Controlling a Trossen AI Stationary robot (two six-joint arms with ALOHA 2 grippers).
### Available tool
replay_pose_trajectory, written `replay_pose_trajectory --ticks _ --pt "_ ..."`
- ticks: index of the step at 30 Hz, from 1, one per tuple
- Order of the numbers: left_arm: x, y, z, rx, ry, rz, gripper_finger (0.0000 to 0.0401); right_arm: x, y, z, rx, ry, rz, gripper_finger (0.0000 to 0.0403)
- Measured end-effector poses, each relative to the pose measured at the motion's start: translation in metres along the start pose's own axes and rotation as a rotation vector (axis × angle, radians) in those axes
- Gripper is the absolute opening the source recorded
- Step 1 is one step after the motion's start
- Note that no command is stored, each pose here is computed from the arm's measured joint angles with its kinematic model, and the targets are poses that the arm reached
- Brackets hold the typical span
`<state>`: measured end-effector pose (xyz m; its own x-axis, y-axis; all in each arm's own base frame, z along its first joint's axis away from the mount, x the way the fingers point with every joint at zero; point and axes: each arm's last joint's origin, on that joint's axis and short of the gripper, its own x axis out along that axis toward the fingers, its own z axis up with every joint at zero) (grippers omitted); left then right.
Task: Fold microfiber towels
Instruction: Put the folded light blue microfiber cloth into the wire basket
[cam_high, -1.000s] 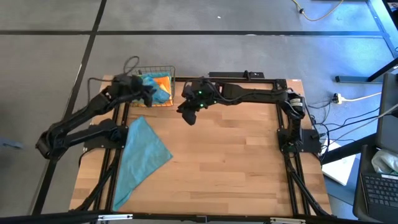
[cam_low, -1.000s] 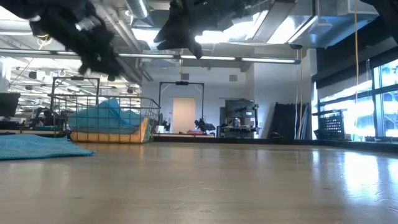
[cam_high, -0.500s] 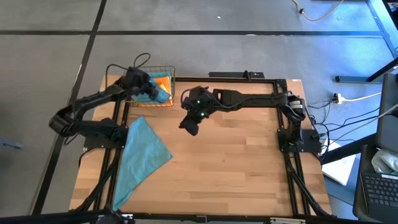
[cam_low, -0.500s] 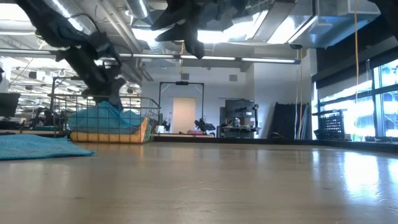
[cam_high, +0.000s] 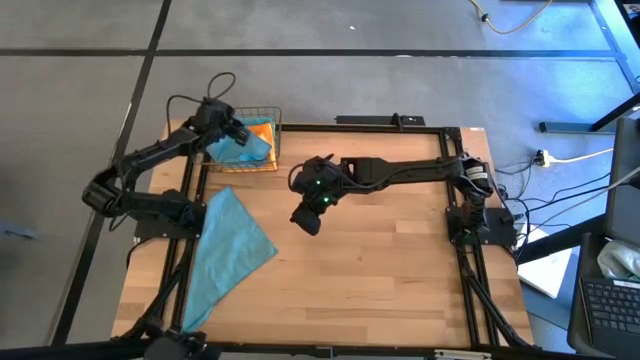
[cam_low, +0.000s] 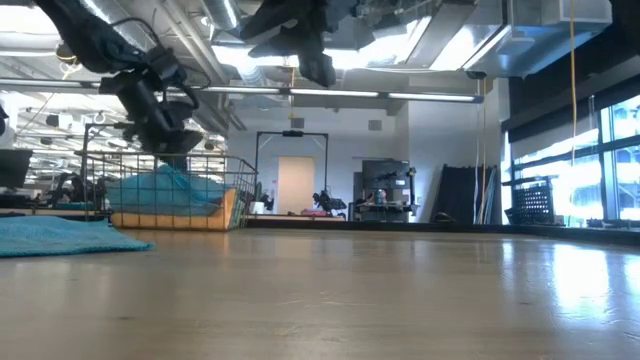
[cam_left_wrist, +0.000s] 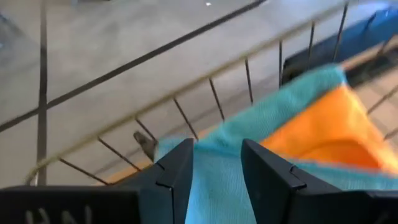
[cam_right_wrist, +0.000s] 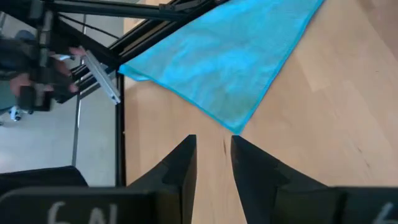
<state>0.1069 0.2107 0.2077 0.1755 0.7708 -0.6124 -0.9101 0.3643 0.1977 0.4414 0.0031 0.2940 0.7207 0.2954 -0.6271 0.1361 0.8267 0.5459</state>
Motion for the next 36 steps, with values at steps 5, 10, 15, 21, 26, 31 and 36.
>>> replay_pose_trajectory --ticks 5,10,15,21,26,31,36 --pt "-0.023 0.002 0.034 -0.096 -0.1 -0.084 0.0127 0.0 -0.001 0.001 0.002 -0.002 -0.003 0.0101" --pt "-0.038 -0.007 0.043 -0.183 -0.004 -0.33 0.0127 -0.001 -0.002 0.001 0.011 0.026 0.043 0.0101" --pt "-0.016 -0.023 0.014 -0.043 0.178 -0.288 0.0127 -0.001 -0.002 0.001 0.016 0.028 0.044 0.0101" --pt "0.021 -0.047 -0.011 -0.003 0.358 -0.361 0.0127 -0.001 -0.002 0.001 0.041 0.027 0.044 0.0101" --pt "0.045 -0.063 -0.028 0.042 0.454 -0.361 0.0127 -0.001 -0.002 0.001 0.069 0.028 0.044 0.0101" --pt "0.051 -0.067 -0.028 0.039 0.459 -0.347 0.0127 0.0 0.001 -0.001 0.111 0.044 0.064 0.0101" --pt "0.037 -0.061 0.0 0.019 0.361 -0.31 0.0122 0.002 0.009 -0.006 0.092 0.062 0.078 0.0101"
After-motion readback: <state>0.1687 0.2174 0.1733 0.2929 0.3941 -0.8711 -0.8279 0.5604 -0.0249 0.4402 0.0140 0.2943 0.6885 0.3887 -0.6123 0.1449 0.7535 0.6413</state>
